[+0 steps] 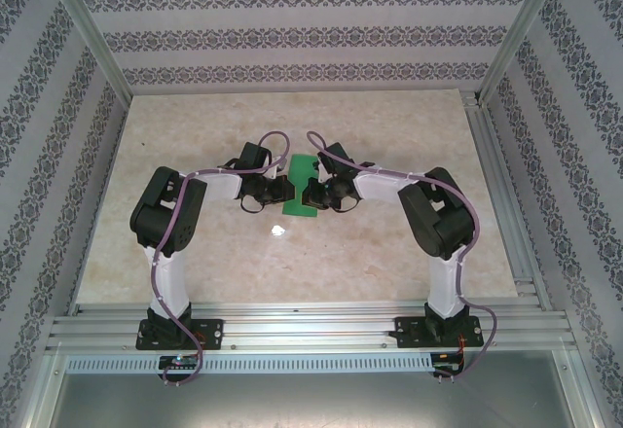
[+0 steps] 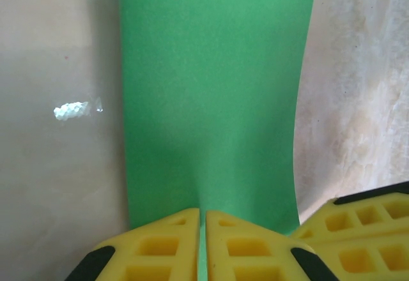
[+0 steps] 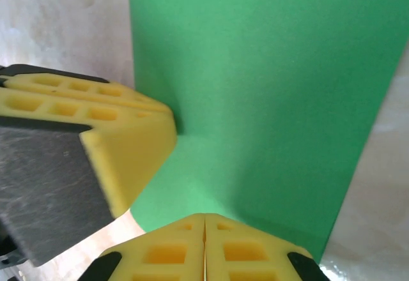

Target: Fold a paper plane with a square sheet of paper (fold left side to right side)

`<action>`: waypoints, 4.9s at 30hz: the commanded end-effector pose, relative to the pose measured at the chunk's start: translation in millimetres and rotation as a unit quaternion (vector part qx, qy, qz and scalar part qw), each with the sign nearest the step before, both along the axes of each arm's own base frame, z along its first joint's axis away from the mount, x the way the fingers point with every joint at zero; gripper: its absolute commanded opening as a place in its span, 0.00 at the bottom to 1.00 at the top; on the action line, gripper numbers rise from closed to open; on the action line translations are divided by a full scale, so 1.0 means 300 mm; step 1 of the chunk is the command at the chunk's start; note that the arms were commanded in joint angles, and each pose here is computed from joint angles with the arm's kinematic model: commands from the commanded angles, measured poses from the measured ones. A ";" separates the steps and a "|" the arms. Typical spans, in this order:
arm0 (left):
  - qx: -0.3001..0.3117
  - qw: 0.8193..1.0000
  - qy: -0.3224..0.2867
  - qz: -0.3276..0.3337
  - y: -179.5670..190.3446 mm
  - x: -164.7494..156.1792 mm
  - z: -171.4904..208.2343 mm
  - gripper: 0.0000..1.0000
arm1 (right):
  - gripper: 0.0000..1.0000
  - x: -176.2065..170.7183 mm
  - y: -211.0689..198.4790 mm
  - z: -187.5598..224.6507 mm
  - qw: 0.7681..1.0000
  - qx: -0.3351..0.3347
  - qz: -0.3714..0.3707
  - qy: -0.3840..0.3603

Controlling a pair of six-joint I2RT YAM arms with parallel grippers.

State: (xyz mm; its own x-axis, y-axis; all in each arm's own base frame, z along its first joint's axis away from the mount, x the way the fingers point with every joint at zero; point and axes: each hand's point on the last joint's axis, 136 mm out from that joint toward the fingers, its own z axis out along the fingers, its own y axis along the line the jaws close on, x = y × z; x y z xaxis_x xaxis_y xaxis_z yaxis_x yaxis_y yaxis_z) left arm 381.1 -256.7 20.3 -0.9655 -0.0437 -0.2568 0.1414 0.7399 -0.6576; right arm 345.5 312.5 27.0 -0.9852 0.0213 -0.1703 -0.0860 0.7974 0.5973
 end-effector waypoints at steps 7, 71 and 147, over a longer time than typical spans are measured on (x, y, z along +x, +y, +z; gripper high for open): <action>0.059 0.995 0.082 0.009 0.053 -0.107 -0.115 0.13 | 0.08 -0.060 -0.069 -0.147 0.997 -0.070 0.017 0.026; -0.020 0.997 -0.063 0.050 0.112 0.269 0.255 0.17 | 0.08 -0.125 -0.125 -0.223 0.989 -0.131 0.046 0.050; 0.081 0.987 -0.070 0.121 0.167 0.674 -0.041 0.20 | 0.08 -0.168 -0.163 -0.248 0.982 -0.164 0.065 0.065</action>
